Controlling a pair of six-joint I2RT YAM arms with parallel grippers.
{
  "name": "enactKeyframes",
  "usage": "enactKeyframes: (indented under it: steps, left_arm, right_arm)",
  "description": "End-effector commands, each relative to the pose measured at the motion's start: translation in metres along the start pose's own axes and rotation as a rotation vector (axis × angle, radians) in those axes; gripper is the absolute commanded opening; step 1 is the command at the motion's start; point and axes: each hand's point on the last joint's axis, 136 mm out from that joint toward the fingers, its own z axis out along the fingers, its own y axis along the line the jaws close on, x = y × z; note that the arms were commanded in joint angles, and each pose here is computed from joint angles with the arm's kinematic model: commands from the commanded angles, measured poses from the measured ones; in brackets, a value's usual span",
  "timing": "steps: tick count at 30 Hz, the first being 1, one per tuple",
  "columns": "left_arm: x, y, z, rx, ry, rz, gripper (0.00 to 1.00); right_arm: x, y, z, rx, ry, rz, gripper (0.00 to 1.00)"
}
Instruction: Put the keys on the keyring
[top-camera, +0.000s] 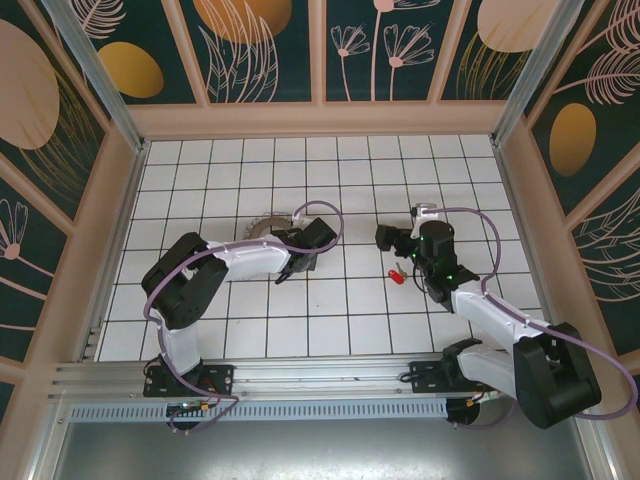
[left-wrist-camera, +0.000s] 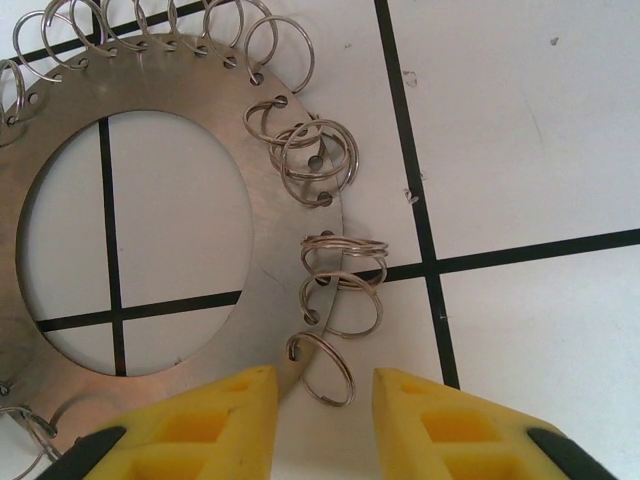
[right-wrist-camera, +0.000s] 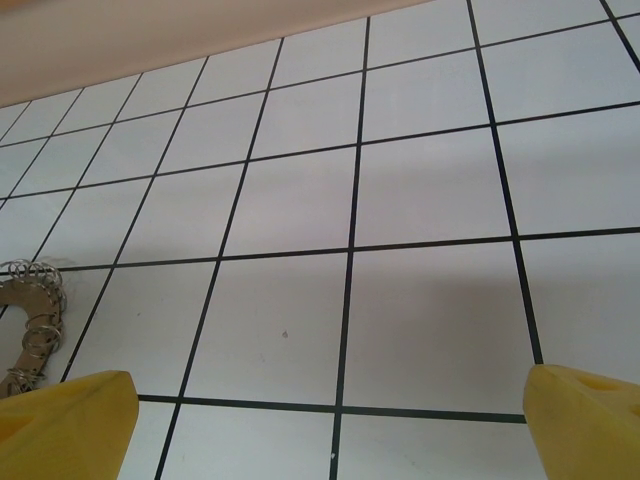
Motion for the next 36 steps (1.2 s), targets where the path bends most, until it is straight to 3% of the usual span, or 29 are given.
enactKeyframes:
  steps: [1, 15, 20, 26, 32, 36]
  left_arm:
    - [0.005, 0.004, 0.005, -0.046, 0.013, 0.014, 0.28]
    - [0.005, 0.009, 0.011, -0.089, 0.013, 0.026, 0.19]
    - [0.006, 0.007, 0.010, -0.080, 0.016, 0.027, 0.07]
    - [0.004, 0.010, 0.005, -0.078, 0.009, 0.032, 0.00]
    - [-0.006, 0.018, -0.021, -0.042, -0.034, 0.076, 0.00]
    - [-0.023, 0.028, -0.058, 0.022, -0.119, 0.134, 0.00]
  right_arm:
    - [-0.010, 0.000, -0.003, -0.013, -0.044, 0.021, 0.99]
    - [-0.017, -0.003, -0.008, -0.006, -0.070, 0.026, 0.99]
    - [-0.020, -0.003, -0.009, -0.007, -0.076, 0.027, 0.99]
    - [-0.028, -0.003, -0.011, -0.009, -0.093, 0.028, 0.99]
    - [-0.035, -0.001, -0.014, -0.017, -0.105, 0.025, 0.99]
    - [-0.043, 0.001, -0.016, -0.031, -0.122, 0.015, 0.99]
